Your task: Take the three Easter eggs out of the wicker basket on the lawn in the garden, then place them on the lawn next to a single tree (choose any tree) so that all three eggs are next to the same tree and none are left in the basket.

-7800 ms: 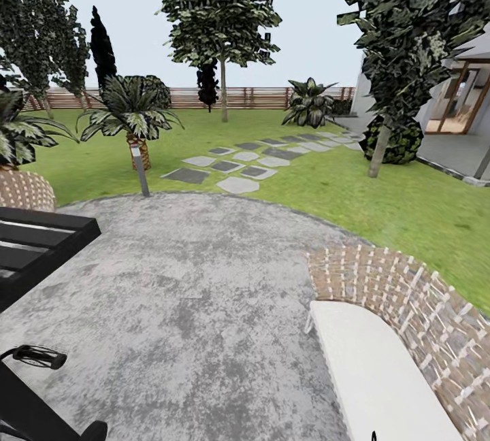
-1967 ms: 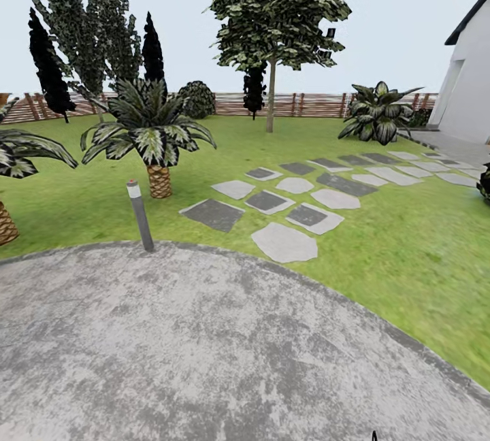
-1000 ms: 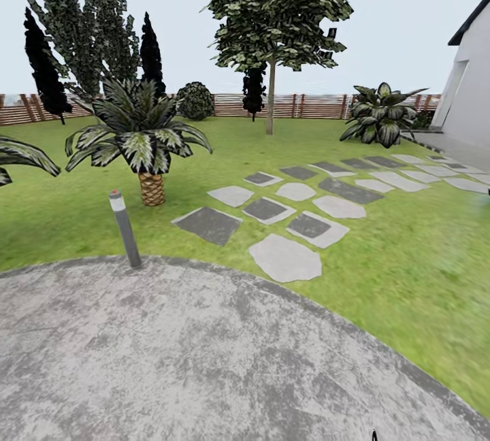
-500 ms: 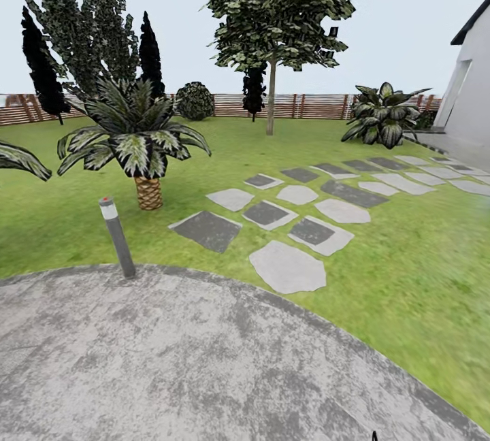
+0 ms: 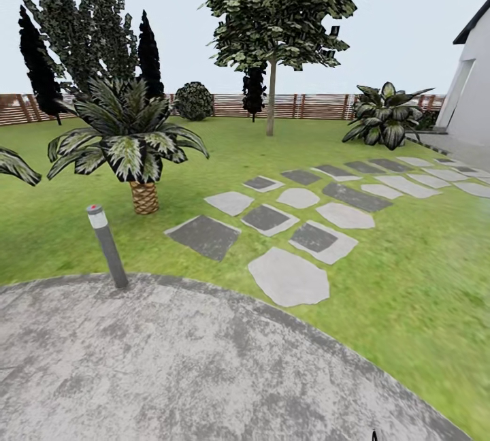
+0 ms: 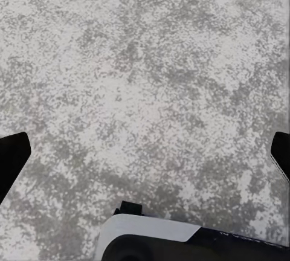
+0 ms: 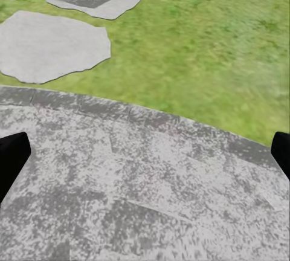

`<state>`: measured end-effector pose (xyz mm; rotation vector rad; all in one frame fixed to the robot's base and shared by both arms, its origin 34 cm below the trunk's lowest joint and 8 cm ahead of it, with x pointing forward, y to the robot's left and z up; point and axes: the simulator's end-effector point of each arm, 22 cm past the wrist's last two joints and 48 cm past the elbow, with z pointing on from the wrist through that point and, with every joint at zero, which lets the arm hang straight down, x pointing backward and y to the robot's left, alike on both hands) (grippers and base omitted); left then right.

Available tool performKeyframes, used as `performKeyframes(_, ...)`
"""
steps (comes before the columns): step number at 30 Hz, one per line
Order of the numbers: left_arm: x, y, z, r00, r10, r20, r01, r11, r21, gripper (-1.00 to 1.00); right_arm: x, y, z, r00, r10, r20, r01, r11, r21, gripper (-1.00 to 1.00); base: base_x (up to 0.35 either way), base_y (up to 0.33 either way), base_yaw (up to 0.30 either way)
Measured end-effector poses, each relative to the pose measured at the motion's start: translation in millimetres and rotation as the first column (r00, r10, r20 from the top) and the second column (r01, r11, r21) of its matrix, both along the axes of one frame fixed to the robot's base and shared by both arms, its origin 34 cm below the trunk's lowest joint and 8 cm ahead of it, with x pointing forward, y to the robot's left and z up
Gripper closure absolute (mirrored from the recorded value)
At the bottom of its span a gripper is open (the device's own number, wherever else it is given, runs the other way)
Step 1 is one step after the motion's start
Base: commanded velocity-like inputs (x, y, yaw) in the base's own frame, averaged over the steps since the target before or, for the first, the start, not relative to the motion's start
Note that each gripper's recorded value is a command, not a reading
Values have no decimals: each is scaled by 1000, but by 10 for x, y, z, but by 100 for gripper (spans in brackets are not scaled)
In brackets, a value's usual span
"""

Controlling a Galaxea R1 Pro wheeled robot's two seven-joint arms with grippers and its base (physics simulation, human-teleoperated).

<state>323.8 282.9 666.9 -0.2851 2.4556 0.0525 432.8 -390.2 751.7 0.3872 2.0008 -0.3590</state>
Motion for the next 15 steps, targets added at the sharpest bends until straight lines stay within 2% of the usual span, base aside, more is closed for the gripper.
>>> performKeyframes(15, 2, -1, -1, 1000, 0, -1, 0, 1000, 0, -100, 0, 0, -1, 1000, 0, 0, 0, 1000, 0, -100, 337, -77, 0)
